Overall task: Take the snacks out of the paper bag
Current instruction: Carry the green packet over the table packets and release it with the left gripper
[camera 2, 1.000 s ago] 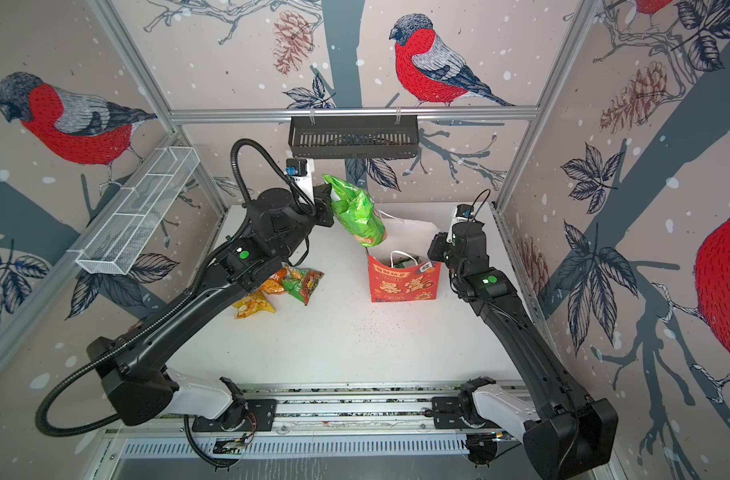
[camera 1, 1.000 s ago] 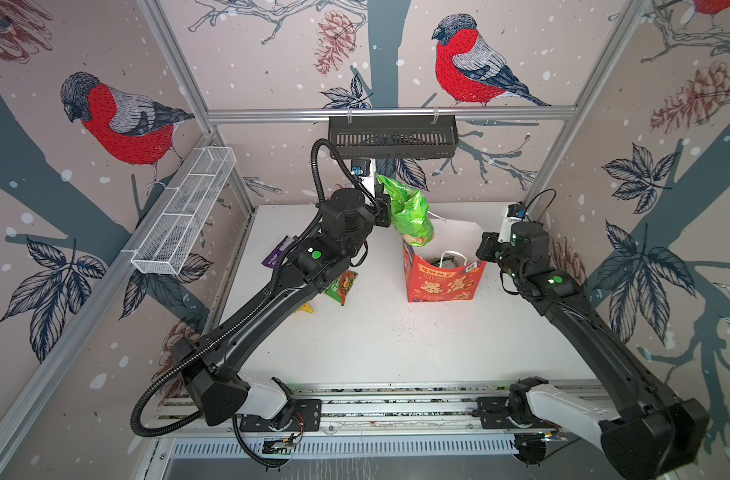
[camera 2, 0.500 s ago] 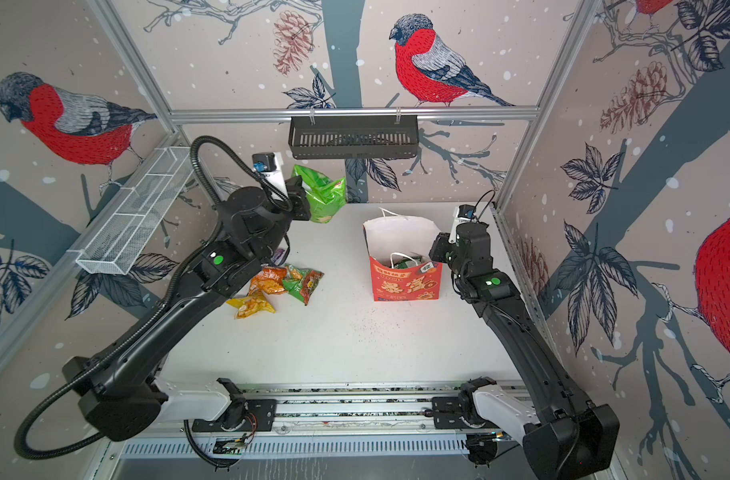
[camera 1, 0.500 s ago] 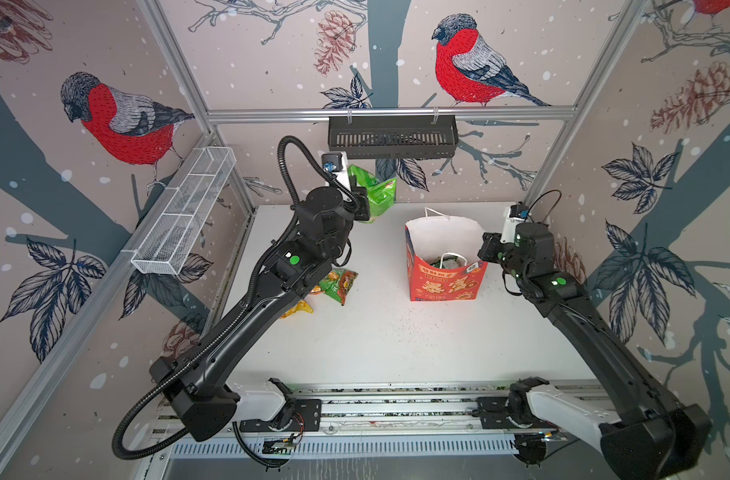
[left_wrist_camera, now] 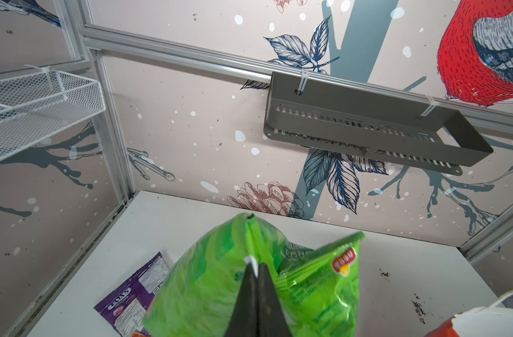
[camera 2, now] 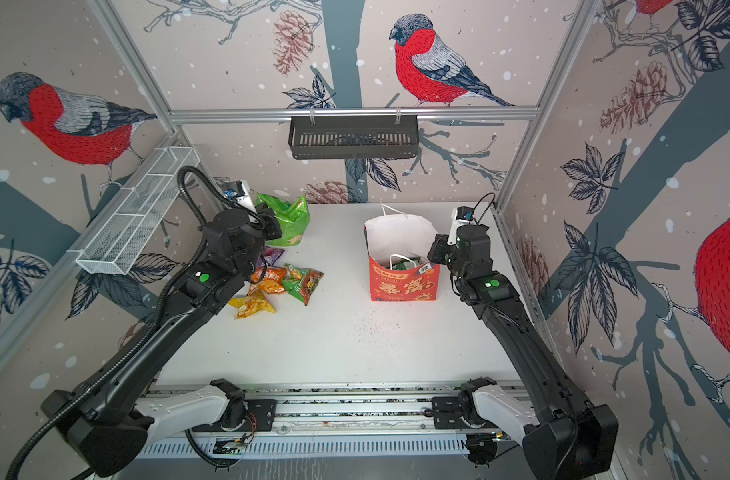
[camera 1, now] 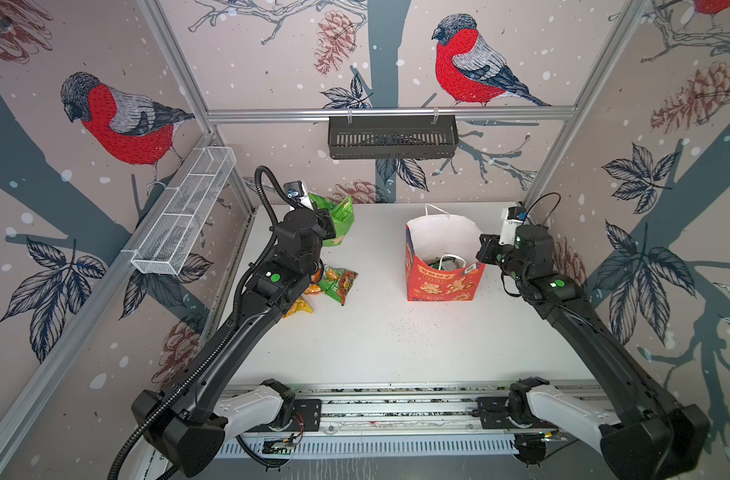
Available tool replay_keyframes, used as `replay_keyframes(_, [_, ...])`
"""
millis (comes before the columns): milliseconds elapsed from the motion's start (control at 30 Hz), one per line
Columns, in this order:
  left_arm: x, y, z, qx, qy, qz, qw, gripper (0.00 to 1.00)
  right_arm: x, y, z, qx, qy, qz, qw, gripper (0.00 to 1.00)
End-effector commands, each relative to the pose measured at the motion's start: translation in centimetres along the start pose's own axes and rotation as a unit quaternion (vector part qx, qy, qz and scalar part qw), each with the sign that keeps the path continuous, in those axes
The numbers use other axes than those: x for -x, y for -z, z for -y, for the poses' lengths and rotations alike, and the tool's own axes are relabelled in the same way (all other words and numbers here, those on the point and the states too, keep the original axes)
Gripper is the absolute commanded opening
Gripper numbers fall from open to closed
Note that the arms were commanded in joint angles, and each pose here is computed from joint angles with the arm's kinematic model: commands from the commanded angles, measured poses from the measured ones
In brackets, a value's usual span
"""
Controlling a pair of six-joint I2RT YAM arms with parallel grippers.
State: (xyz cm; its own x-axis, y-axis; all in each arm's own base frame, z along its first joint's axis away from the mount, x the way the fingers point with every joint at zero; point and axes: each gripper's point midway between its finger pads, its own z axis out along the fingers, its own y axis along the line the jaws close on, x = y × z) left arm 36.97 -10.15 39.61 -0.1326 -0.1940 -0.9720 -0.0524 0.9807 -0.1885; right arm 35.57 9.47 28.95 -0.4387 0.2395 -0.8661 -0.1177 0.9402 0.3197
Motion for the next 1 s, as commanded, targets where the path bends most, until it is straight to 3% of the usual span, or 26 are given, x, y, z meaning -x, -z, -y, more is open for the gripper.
replay_keyframes(0, [-0.4, -1.2, -1.7, 0.023, 0.023, 0.0, 0.999, 0.0, 0.9, 0.3, -0.6, 0.017, -0.003, 0.021, 1.0, 0.0])
replay_keyframes(400, [-6.9, -5.0, -5.8, 0.061, 0.034, -0.044, 0.997, 0.0, -0.6, 0.3, 0.6, -0.001, -0.01, 0.014, 1.0, 0.0])
replay_keyframes(633, [-9.4, -7.0, -5.7, 0.06, 0.026, -0.059, 0.996, 0.0, -1.5, -0.5, 1.4, -0.022, -0.004, -0.008, 1.0, 0.0])
replay_keyframes(933, [-10.2, -6.0, -6.5, 0.06, 0.043, -0.036, 0.997, 0.0, -1.2, 0.3, 2.2, -0.044, -0.007, -0.002, 0.999, 0.0])
replay_keyframes(967, [-10.4, -5.8, -6.5, 0.055, 0.05, -0.034, 0.997, 0.03, -1.2, 0.2, 2.2, -0.045, -0.008, -0.003, 0.999, 0.0])
